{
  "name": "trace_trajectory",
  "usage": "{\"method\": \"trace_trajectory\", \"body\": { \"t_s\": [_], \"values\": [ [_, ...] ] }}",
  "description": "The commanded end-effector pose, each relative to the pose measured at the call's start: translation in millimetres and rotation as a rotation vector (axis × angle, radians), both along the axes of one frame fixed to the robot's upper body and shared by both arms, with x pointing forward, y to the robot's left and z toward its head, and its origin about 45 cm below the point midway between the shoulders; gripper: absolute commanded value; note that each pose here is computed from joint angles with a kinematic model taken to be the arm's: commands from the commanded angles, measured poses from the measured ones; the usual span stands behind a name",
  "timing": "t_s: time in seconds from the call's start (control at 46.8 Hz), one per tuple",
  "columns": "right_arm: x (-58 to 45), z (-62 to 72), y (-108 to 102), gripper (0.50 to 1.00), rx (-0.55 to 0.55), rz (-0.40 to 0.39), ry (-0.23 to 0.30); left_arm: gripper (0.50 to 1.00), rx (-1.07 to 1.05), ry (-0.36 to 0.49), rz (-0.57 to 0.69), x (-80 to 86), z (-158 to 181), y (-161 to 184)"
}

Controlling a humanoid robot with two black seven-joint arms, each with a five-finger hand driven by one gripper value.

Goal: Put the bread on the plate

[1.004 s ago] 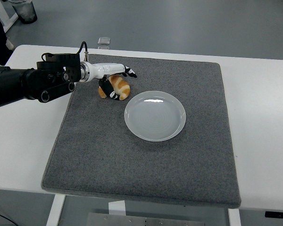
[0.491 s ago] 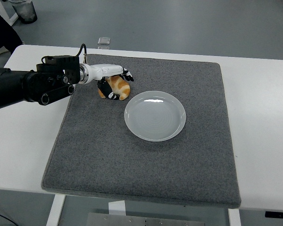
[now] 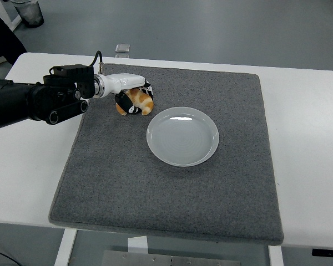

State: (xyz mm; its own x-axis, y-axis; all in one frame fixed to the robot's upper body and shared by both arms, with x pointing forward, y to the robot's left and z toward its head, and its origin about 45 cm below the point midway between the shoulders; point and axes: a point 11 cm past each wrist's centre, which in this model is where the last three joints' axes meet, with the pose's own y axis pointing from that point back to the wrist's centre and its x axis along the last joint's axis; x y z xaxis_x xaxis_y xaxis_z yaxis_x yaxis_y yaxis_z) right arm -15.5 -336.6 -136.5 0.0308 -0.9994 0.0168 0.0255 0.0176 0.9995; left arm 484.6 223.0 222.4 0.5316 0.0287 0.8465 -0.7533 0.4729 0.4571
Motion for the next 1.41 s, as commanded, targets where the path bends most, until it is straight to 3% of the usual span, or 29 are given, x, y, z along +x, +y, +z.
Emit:
{"method": "trace_trajectory", "body": {
  "t_s": [0.0, 0.214, 0.556, 0.726, 0.876, 1.154, 1.389],
  "values": [
    [0.0, 0.0, 0, 0.952, 0.000, 0.000, 0.000, 0.500, 0.005, -0.008, -0.002, 0.4, 1, 0],
    [0.0, 0.0, 0, 0.952, -0.001, 0.000, 0.000, 0.500, -0.003, -0.035, -0.014, 4.9, 13, -6],
    [0.0, 0.0, 0, 0.952, 0.000, 0.000, 0.000, 0.500, -0.036, -0.221, -0.069, 28.6, 139, -22],
    [0.0, 0.0, 0, 0.952, 0.000, 0.000, 0.000, 0.500, -0.037, -0.246, -0.093, 28.4, 174, -27],
    [0.0, 0.0, 0, 0.952, 0.000, 0.000, 0.000, 0.500, -0.049, -0.222, -0.162, 16.9, 181, -48],
    [0.0, 0.0, 0, 0.952, 0.000, 0.000, 0.000, 0.500, -0.127, -0.132, -0.408, -29.5, 167, -106],
    [0.0, 0.0, 0, 0.952, 0.000, 0.000, 0.000, 0.500, -0.136, -0.093, -0.551, -55.1, 155, -131]
  ]
}}
